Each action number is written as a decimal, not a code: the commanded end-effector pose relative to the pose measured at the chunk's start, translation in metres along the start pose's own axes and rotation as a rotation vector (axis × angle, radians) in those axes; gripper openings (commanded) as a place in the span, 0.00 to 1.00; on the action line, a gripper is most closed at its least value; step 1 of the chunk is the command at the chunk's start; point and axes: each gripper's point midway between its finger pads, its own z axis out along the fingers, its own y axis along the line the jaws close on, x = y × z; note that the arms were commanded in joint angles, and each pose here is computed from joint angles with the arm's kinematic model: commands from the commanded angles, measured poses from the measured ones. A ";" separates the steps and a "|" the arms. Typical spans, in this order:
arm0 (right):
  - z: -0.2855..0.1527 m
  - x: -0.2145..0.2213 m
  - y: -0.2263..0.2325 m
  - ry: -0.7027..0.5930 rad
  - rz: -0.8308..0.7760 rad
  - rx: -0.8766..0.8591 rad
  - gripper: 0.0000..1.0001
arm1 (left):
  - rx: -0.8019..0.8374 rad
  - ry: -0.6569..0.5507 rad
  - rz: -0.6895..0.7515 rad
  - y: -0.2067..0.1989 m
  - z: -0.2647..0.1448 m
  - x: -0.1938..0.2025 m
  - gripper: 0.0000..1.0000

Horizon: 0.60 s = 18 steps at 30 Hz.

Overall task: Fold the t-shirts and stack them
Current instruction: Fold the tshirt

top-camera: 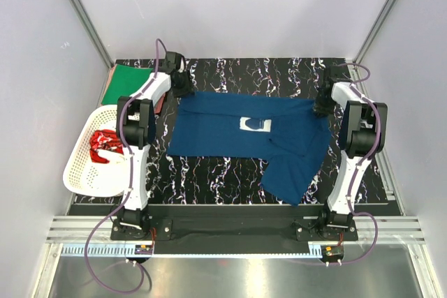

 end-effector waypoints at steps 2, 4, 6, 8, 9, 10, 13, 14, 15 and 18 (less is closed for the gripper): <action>0.021 -0.021 -0.027 -0.033 -0.031 0.109 0.17 | -0.082 -0.073 0.006 0.009 0.002 -0.030 0.49; 0.029 -0.025 -0.029 -0.029 -0.047 0.125 0.17 | -0.098 -0.066 0.000 0.013 0.009 -0.028 0.49; 0.032 -0.034 -0.029 -0.043 -0.075 0.129 0.18 | -0.110 -0.061 -0.007 0.015 0.011 -0.027 0.49; 0.028 -0.044 -0.026 -0.065 -0.089 0.116 0.18 | -0.109 -0.063 -0.005 0.015 0.012 -0.028 0.49; 0.023 -0.049 -0.017 -0.080 -0.093 0.061 0.19 | -0.106 -0.072 -0.003 0.013 0.009 -0.031 0.49; 0.019 -0.054 -0.010 -0.094 -0.096 0.025 0.22 | -0.099 -0.077 0.001 0.011 0.005 -0.034 0.49; -0.009 -0.076 0.014 -0.150 -0.087 -0.099 0.26 | -0.062 -0.109 0.023 -0.003 -0.024 -0.049 0.50; -0.025 -0.088 0.021 -0.182 -0.075 -0.138 0.27 | -0.062 -0.128 0.033 -0.006 -0.036 -0.055 0.50; -0.033 -0.088 0.028 -0.173 -0.073 -0.171 0.28 | -0.056 -0.161 0.053 -0.012 -0.058 -0.064 0.51; -0.063 -0.096 0.035 -0.197 -0.023 -0.211 0.29 | -0.029 -0.210 0.076 -0.027 -0.097 -0.071 0.52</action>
